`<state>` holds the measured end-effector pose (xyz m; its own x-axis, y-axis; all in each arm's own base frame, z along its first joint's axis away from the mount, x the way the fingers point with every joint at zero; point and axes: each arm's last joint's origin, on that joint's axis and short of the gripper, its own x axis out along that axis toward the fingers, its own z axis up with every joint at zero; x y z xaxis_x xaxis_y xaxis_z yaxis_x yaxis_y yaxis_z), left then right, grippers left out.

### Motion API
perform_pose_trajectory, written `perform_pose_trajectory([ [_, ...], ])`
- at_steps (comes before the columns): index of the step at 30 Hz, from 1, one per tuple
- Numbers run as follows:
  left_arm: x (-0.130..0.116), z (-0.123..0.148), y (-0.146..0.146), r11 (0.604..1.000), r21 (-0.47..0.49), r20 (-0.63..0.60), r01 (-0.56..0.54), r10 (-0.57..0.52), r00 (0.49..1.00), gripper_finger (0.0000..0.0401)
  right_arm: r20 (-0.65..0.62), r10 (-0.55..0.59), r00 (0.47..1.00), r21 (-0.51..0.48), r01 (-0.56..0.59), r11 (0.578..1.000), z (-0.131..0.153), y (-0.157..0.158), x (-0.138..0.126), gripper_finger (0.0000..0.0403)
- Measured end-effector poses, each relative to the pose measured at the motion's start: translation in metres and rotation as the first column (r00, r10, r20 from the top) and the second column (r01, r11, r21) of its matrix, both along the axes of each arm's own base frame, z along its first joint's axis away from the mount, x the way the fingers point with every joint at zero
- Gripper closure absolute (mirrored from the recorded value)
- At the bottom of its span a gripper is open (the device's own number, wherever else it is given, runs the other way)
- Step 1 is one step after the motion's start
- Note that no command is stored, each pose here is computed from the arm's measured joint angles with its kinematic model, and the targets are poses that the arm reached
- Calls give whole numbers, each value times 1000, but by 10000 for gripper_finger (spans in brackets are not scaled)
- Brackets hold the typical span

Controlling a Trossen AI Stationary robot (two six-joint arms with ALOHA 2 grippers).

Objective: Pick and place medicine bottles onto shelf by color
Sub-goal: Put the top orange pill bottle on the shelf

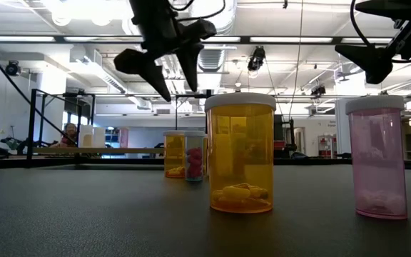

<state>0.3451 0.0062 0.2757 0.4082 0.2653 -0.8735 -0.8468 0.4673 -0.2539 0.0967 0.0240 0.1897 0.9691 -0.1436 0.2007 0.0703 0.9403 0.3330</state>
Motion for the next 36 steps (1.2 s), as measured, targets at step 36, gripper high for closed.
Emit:
perform_pose_trajectory([
  [36, 40, -62, -6, 997, 73, -129, -3, 12, 992, 5, -1, 0, 1000, 0, 0, 1000, 0, 0, 0, 19],
])
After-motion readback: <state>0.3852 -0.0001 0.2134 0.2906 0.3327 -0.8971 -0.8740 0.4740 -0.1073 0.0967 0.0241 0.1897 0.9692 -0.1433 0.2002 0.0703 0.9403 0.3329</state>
